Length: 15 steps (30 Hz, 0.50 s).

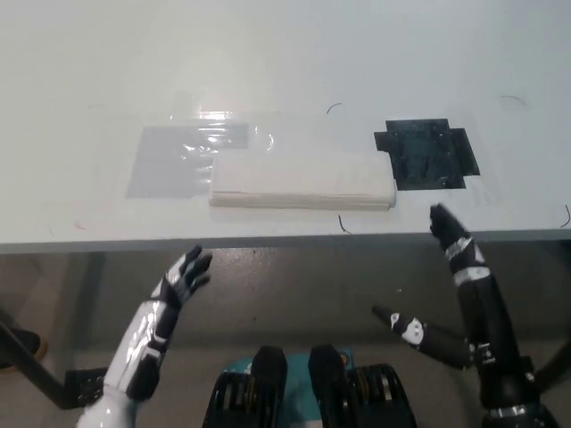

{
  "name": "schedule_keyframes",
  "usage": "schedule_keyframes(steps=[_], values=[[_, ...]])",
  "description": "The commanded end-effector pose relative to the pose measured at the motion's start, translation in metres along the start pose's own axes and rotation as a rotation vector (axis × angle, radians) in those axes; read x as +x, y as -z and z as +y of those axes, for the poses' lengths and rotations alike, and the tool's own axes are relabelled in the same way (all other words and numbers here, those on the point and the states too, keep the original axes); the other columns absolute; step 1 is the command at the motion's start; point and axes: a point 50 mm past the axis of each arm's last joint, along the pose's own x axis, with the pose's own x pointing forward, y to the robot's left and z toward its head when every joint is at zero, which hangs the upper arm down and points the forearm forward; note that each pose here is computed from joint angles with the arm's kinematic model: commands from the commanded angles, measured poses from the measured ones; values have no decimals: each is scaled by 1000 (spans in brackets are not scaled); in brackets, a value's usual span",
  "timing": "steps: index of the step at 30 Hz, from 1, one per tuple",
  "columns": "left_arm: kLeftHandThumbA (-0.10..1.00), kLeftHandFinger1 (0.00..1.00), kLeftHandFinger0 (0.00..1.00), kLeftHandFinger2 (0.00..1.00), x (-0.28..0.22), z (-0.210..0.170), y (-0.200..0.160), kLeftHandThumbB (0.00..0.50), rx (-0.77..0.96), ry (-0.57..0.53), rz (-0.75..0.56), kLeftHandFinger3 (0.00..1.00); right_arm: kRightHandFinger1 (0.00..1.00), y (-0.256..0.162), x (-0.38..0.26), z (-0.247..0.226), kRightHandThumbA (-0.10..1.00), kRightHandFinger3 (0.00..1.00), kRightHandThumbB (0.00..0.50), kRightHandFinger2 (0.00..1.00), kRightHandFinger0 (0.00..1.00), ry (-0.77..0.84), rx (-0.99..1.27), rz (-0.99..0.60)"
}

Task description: A stack of napkins is kept in the middle of the table close to the robot and the robot places both its hands sideways on the stack. Then it moves its hands away from each other while pressing down on the napkins to make them smooth

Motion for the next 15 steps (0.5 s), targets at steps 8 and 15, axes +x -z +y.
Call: schedule_keyframes(steps=[8,15], values=[[1000,1000,1000,1000,94,3,-71,463,-110,45,-256,1000,1000,-47,99,15,1000,1000,333,1000,1000,32,233,-219],[1000,1000,1000,1000,183,-18,-76,329,-329,35,-198,1000,1000,-34,155,24,1000,1000,340,1000,1000,51,355,-156]])
